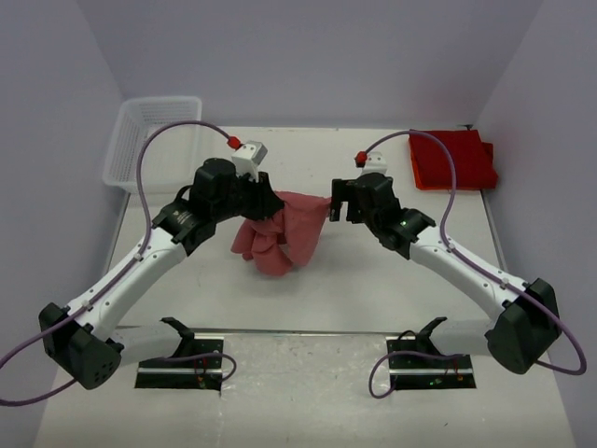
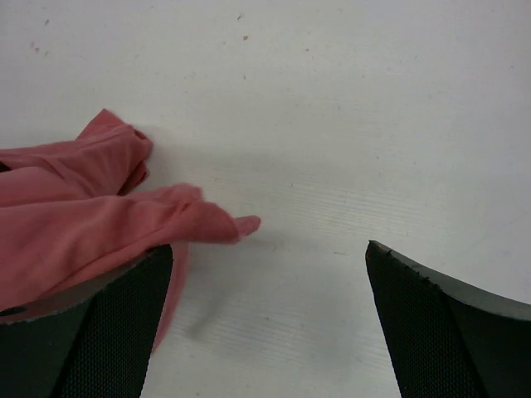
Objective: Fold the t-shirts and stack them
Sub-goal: Move the tshirt to the center of the board
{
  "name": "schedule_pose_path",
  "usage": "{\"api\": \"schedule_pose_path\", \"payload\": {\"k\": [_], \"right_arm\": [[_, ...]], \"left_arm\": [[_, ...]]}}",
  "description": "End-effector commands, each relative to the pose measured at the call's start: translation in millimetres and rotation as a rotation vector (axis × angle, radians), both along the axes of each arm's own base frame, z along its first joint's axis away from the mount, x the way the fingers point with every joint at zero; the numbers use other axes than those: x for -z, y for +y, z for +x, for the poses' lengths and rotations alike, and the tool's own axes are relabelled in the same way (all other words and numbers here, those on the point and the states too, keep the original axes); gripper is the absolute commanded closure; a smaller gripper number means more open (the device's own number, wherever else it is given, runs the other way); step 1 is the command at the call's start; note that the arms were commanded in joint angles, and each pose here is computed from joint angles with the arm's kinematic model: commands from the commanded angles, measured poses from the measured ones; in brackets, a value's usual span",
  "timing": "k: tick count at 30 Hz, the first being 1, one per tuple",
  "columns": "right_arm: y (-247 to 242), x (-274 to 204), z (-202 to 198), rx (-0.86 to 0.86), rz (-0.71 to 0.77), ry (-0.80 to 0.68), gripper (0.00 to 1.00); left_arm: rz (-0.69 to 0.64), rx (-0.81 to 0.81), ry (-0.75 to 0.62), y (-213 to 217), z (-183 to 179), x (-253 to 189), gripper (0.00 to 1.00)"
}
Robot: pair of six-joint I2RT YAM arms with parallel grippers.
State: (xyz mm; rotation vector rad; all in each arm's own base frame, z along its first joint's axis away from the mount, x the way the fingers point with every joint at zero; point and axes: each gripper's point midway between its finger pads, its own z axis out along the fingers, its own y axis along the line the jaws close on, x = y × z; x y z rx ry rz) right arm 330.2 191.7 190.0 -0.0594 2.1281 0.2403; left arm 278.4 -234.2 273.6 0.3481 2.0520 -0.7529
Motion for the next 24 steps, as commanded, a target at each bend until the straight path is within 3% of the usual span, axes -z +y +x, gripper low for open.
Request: {"api": "schedule_pose_path", "payload": {"k": [1,2,5,7,12,17,18,19,24], "right_arm": [[1.4,-19.1,-3.2,0.013,0.020,-0.024,0.01],[0.3,-17.0,-5.2,0.013,0.017,-0.020,0.01],[-0.9,-15.5,-12.5,0.001,0.020,-0.011,0.01],[4.3,-15.5,-22.2,-0.028,0.027,0.002,0.01],[39.6,-1.3,-66.9,-0.195,0.049,0.077,0.01],[50.0,45.9,-99.1,-0.246,0.037,0.195,0.05],[42.7,74.7,-107.5,-0.204,0.047,0.243,0.07],[42.5,73.1,-107.4,-0.203,0.050,0.239,0.07],[30.5,97.7,-110.9,-0.131,0.053,0.262,0.09]], "left_arm": [[0.018,0.020,0.009,-16.9,20.5,25.0,0.65],[0.028,0.008,0.000,-18.9,28.4,25.3,0.34],[0.142,-0.127,-0.061,-14.5,53.7,34.4,0.00],[0.249,-0.226,-0.084,-2.7,63.9,35.3,0.00],[0.276,-0.336,-0.011,18.6,47.7,65.0,0.00],[0.268,-0.403,0.091,43.6,17.6,102.2,0.18],[0.212,-0.345,0.146,40.9,-6.6,110.6,0.28],[0.203,-0.322,0.159,37.0,-9.7,111.3,0.33],[0.093,-0.177,0.245,22.8,-57.0,126.1,0.47]]}}
